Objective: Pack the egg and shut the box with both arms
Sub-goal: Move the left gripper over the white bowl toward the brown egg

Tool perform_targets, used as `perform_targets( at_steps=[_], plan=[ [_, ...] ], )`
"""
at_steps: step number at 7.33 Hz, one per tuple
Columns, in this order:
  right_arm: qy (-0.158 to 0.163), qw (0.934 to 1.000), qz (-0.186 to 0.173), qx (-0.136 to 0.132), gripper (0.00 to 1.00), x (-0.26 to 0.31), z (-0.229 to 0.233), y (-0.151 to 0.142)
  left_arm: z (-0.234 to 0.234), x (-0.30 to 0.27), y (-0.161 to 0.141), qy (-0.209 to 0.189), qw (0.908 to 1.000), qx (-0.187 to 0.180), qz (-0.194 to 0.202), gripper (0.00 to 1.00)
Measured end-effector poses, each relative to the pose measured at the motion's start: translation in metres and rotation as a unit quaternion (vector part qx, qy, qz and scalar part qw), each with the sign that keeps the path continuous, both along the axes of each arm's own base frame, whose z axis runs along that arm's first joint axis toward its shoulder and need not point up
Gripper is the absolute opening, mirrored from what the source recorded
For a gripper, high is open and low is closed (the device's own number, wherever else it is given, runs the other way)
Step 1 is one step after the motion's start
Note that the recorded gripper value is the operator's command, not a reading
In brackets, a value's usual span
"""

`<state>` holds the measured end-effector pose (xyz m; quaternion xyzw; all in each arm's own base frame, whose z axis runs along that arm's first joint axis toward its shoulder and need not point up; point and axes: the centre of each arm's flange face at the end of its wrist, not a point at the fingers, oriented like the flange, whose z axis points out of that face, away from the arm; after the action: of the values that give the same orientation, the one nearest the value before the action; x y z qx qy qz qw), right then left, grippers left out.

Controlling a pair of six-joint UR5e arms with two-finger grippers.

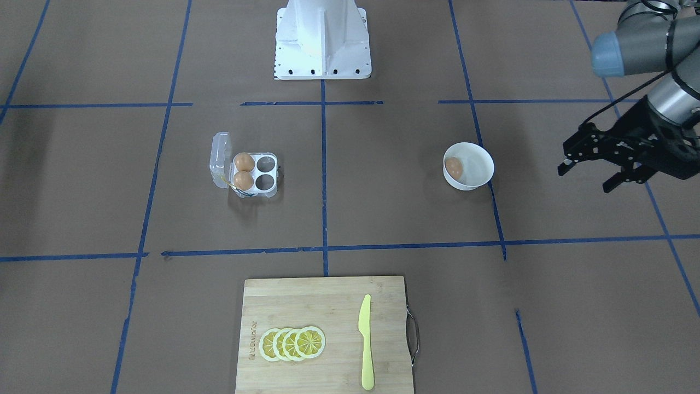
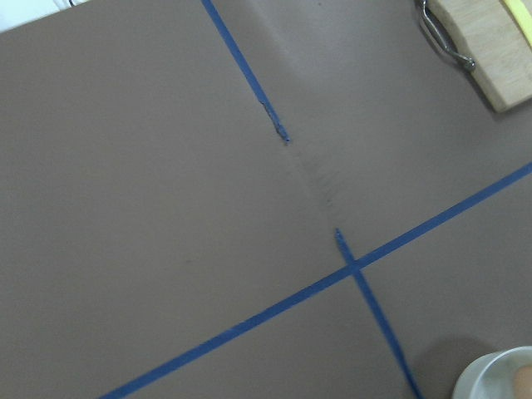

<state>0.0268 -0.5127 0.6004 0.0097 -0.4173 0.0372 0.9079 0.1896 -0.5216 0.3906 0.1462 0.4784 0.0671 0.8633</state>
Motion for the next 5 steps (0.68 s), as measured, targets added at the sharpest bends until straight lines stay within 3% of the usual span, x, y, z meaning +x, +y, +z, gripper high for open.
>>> perform_targets(
  at_steps=[3,5],
  plan=[
    [-0.001,1.0000,0.001,0.003,1.00,0.000,-0.001,0.001,-0.008,0.069,0.056,0.003,0.9907,-0.120,-0.064,0.95],
    [-0.001,1.0000,0.001,0.004,1.00,0.000,-0.002,0.001,-0.002,0.125,0.095,-0.017,0.9832,-0.157,-0.092,0.91]
  ],
)
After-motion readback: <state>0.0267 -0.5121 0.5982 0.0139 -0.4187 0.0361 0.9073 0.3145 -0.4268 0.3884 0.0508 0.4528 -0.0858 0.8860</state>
